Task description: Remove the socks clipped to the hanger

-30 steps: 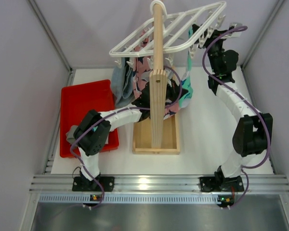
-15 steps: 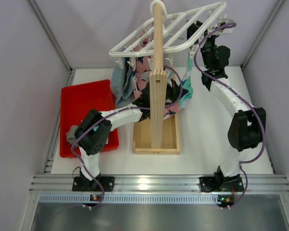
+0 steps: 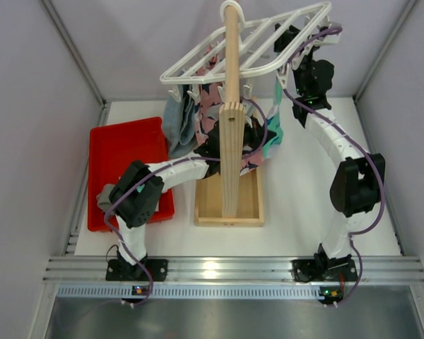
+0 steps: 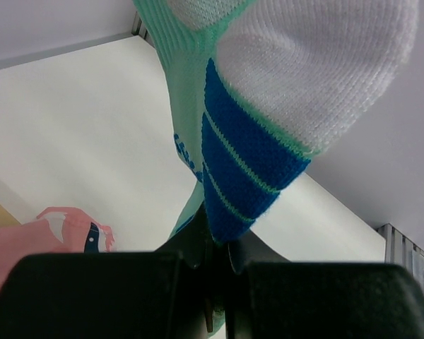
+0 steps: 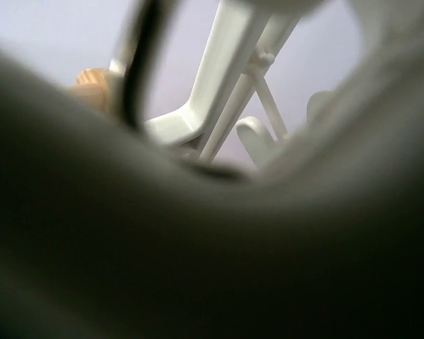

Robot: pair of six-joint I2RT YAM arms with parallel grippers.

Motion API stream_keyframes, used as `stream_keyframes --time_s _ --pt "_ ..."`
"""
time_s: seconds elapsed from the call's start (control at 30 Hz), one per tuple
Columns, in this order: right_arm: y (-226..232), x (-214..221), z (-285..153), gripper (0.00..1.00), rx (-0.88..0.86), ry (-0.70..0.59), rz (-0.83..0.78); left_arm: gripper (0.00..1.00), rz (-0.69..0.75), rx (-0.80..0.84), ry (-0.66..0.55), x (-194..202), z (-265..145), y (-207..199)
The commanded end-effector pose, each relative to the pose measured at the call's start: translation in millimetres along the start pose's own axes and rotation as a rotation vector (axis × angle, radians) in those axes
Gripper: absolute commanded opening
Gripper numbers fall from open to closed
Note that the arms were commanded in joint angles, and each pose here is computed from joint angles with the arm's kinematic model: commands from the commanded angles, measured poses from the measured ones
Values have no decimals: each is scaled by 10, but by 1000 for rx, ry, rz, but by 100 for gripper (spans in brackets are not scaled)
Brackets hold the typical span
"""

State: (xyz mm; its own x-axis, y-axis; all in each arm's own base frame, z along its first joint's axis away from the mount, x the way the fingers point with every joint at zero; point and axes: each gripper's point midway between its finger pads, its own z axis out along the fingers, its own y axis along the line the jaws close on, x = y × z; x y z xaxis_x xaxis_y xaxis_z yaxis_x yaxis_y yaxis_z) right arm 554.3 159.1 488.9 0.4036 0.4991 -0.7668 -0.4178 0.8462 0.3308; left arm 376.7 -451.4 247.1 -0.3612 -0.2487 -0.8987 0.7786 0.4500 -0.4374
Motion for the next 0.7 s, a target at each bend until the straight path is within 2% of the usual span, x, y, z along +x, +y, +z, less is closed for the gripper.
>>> stream_keyframes --time_s 0.0,0.2,0.23,0.27,0.5,0.67 --pt "126 -138 96 46 -11 -33 -22 0 23 38 -50 -211 33 -94" --pt "151 -119 145 22 -8 -18 -27 0 18 39 -45 -190 36 -90" --pt "133 -113 146 7 -1 -13 -28 0 18 37 -46 -191 33 -81" --pt "138 -95 147 0 -2 -7 -27 0 15 32 -45 -189 23 -68" --pt "118 -97 146 0 11 1 -21 0 -27 -27 -25 -71 -99 127" --pt "123 -116 107 0 17 4 -16 0 -16 -14 -4 -25 -271 72"
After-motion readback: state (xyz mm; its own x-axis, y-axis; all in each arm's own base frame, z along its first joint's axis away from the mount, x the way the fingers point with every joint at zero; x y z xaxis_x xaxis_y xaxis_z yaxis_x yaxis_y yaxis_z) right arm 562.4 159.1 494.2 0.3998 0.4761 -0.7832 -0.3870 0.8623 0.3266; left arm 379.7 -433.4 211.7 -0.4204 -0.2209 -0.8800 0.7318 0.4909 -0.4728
